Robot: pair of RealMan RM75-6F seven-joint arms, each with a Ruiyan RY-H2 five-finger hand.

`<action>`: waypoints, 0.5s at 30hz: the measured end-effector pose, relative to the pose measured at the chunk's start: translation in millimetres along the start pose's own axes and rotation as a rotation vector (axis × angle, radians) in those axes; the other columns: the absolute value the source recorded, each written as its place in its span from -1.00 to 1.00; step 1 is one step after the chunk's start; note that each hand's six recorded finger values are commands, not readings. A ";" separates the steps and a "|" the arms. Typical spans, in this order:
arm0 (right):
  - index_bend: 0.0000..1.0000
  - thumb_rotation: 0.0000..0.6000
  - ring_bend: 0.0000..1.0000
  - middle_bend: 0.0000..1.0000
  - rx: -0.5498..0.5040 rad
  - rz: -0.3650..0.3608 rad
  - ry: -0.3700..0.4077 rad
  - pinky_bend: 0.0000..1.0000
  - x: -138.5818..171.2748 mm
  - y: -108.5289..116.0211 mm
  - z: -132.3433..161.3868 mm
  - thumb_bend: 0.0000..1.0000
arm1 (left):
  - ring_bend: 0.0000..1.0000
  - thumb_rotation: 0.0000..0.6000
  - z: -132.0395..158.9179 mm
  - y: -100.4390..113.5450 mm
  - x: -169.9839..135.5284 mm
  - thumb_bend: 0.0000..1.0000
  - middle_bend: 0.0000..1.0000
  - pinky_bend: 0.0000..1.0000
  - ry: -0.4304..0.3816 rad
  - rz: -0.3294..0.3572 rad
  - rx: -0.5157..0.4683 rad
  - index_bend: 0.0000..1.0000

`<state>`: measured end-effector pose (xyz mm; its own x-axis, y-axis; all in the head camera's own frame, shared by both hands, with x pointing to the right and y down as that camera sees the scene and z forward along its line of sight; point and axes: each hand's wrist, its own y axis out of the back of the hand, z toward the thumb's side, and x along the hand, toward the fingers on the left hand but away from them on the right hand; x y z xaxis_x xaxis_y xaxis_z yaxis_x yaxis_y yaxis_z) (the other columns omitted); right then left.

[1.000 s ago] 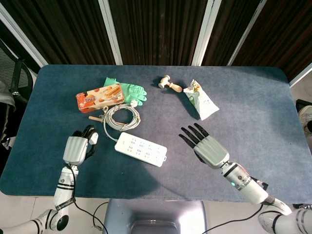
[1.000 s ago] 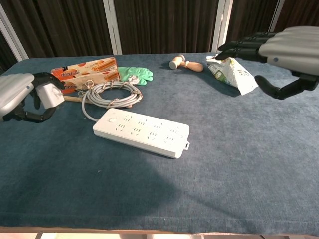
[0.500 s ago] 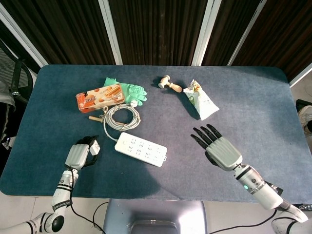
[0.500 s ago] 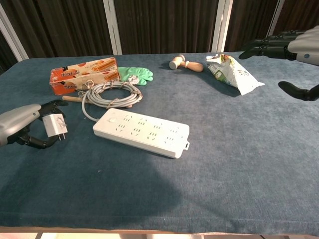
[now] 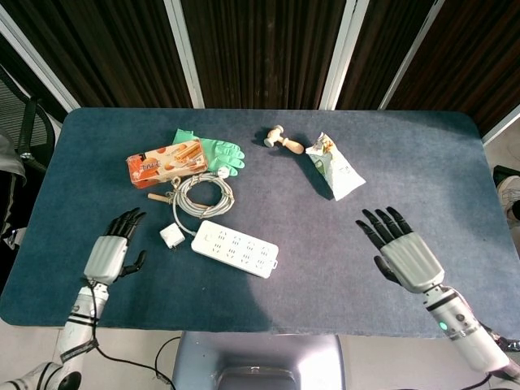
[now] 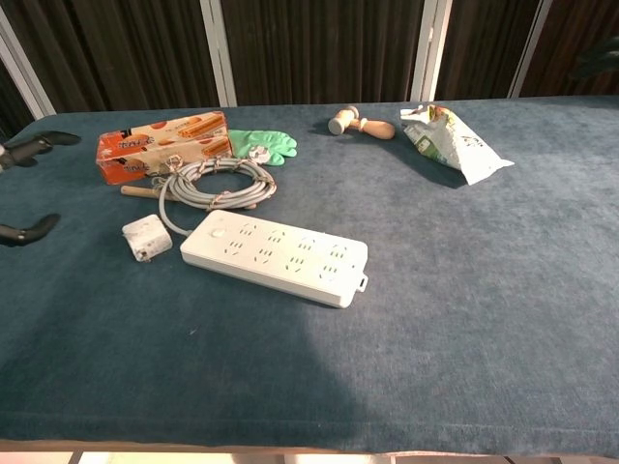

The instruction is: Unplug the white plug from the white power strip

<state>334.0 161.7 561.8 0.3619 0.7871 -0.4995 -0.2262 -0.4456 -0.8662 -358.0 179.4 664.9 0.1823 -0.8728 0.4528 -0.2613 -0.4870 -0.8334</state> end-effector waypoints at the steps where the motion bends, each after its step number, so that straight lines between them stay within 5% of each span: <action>1: -1.00 1.00 -1.00 -1.00 -0.007 -0.006 -0.035 -0.99 8.7 0.3 -6.2 -0.21 | -1.00 1.00 -4.4 7.2 -8.0 -0.08 -1.00 -0.83 0.004 0.004 0.013 -1.00; 9: -1.00 1.00 -1.00 -1.00 -0.100 -0.054 -0.355 -1.00 91.0 -17.3 -67.8 -0.46 | -1.00 1.00 -52.3 53.3 -108.2 -0.07 -1.00 -0.87 0.153 0.095 0.135 -1.00; 15: -1.00 1.00 -1.00 -1.00 -0.112 -0.144 -0.403 -1.00 111.8 -12.3 -79.8 -0.48 | -1.00 1.00 -56.6 51.6 -128.2 -0.07 -1.00 -0.88 0.153 0.038 0.181 -1.00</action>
<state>449.4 221.2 515.3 -0.0043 0.9380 -0.3467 -0.0920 -0.3456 -0.9339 -448.5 264.3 581.8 0.0264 -0.8919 0.4514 -0.0890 -0.4518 -0.8877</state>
